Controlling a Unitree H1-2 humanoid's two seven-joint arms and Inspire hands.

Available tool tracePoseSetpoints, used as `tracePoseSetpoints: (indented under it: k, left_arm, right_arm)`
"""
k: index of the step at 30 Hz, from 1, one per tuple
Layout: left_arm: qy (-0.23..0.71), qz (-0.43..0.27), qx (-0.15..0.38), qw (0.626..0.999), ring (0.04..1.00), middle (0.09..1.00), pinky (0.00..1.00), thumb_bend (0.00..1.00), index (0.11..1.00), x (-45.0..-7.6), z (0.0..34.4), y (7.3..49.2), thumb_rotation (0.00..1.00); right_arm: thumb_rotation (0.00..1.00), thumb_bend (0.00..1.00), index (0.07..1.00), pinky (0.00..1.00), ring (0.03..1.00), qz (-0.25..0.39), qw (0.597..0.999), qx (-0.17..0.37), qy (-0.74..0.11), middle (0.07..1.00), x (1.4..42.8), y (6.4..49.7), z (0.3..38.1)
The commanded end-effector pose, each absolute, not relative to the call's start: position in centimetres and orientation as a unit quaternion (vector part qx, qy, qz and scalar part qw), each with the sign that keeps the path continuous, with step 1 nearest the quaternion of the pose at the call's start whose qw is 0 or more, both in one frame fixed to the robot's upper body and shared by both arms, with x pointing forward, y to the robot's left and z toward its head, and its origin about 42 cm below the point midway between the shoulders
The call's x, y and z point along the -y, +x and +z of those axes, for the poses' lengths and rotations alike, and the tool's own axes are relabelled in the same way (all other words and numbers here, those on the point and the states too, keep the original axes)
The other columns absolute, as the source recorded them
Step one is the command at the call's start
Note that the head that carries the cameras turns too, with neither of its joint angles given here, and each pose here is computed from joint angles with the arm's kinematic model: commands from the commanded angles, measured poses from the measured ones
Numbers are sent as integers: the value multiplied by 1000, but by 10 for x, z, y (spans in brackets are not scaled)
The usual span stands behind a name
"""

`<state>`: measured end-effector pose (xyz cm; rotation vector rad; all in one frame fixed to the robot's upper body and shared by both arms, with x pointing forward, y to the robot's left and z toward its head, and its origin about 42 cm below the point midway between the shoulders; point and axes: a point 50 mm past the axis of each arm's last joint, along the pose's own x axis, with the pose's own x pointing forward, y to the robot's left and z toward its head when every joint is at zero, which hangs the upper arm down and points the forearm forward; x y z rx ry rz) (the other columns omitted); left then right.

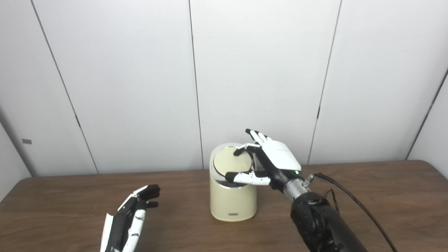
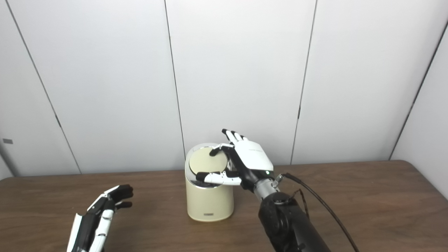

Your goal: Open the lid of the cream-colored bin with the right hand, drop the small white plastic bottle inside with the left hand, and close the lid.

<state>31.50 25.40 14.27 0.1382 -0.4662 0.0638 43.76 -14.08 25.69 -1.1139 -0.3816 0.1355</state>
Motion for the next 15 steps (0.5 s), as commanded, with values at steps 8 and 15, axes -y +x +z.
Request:
tracePoseSetpoints:
  k: [8,15]
  left_arm:
    - [73,36,262,962,761,762,680,347,746,-254,158,320,822]
    - [70,36,260,962,760,762,681,345,747,-254,158,320,812]
  right_arm:
    - [952,939,644,1000,1000,97,827,146,-534,973,134,427,220]
    - [940,936,617,1000,1000,87,827,154,-533,968,133,422,219]
